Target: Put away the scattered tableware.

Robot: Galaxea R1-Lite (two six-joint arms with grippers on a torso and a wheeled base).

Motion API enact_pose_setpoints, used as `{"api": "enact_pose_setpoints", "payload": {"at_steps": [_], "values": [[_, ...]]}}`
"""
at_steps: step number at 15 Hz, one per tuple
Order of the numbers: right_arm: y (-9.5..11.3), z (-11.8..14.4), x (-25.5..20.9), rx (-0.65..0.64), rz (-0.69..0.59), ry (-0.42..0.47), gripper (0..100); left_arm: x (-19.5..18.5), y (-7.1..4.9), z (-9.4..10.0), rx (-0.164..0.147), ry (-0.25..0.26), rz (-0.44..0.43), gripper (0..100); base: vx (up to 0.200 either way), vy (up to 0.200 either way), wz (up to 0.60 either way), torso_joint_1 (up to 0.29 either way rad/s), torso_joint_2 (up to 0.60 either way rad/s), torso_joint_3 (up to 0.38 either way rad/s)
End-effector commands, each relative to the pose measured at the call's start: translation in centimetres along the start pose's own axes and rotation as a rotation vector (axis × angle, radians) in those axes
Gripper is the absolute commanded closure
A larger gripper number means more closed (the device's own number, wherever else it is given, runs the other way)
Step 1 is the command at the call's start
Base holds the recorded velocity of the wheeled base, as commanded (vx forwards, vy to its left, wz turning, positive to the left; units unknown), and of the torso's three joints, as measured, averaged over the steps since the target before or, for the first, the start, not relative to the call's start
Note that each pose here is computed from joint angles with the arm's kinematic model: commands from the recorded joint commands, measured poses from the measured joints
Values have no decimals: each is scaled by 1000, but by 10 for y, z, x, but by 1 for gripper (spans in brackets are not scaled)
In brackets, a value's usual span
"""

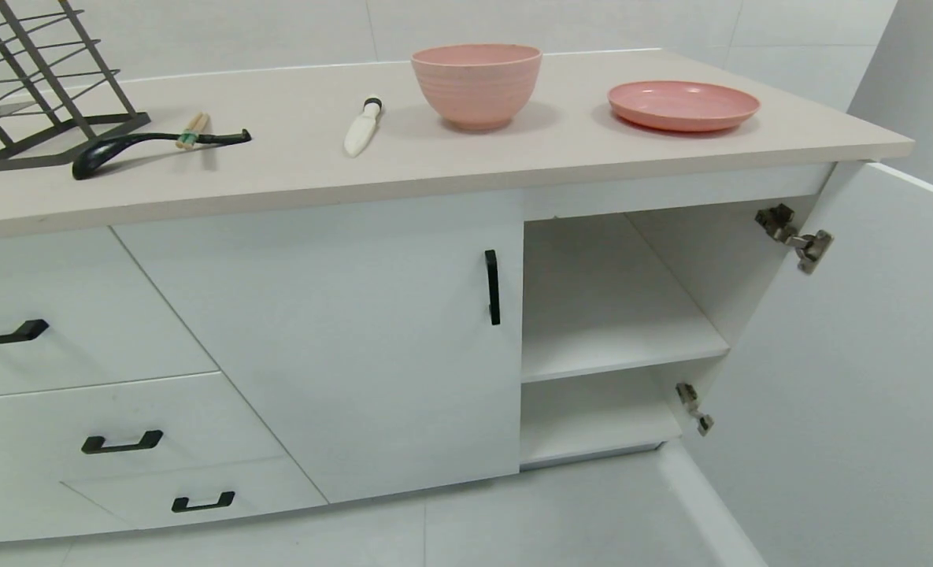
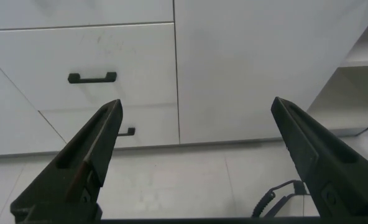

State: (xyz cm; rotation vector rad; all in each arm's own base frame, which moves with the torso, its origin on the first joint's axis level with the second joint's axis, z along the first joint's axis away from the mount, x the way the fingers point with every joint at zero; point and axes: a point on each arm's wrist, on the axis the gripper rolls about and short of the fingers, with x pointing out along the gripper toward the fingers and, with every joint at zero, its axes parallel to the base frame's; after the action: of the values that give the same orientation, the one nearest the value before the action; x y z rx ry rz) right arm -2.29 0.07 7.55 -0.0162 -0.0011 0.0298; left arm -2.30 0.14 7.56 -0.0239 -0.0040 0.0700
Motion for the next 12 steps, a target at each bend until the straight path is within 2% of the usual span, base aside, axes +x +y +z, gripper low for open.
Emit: {"api": "enact_pose_setpoints", "payload": {"at_steps": [1, 5, 12], "values": [[0, 0, 0, -1, 1, 1, 0, 0, 0, 0, -1, 2, 1, 0, 200, 0, 0, -2, 2, 7], [0, 0, 0, -1, 1, 1, 0, 0, 0, 0, -1, 2, 1, 0, 200, 0, 0, 1, 2, 2], [0, 0, 0, -2, 1, -1, 0, 0, 0, 0, -5, 2, 1, 0, 0, 0, 0, 0, 0, 0]]}}
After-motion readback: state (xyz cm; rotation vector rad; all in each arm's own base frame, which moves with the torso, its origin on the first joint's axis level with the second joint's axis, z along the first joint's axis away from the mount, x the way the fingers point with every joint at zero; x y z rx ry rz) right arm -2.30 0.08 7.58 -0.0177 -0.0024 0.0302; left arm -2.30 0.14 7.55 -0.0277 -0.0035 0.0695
